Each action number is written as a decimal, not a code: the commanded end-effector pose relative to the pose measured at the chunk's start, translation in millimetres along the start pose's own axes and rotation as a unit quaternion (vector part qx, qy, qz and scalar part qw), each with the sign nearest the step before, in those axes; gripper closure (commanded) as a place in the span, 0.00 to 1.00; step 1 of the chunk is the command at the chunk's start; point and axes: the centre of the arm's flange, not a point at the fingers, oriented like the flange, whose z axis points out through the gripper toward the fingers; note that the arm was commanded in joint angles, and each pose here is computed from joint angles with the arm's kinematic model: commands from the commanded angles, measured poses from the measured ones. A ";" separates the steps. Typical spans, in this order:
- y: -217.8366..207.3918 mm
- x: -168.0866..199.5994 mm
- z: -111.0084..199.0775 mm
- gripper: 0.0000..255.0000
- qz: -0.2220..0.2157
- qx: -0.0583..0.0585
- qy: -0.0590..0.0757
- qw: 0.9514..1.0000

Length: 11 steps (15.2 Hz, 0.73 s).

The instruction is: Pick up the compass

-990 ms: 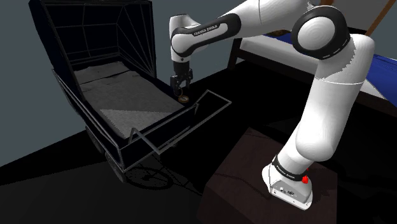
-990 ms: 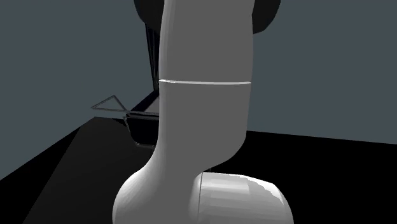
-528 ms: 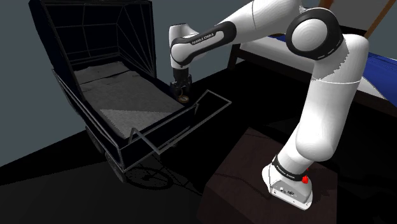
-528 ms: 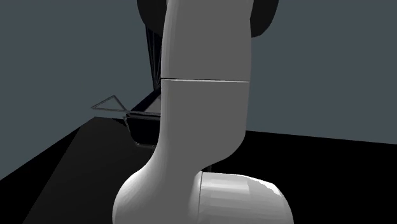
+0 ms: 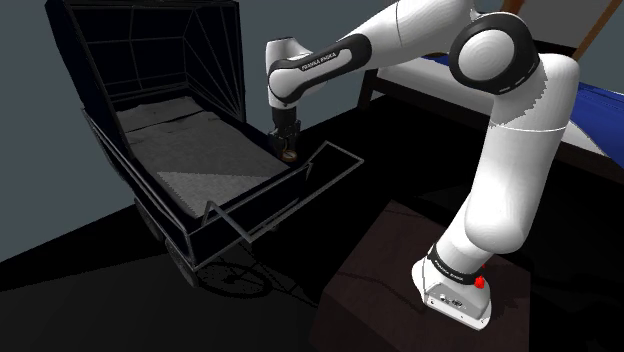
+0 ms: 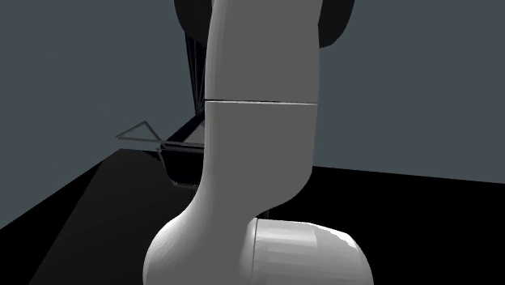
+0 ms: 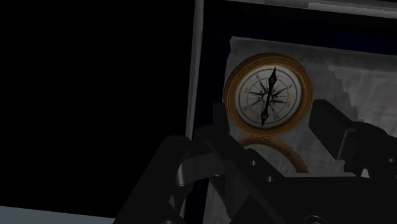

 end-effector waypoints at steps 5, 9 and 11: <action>-0.2 -1.5 -14.7 1.00 0.000 0.000 -0.001 1.000; -0.2 -3.8 -35.7 1.00 0.000 0.000 -0.001 1.000; -0.3 -5.0 -46.2 1.00 0.000 0.000 -0.001 1.000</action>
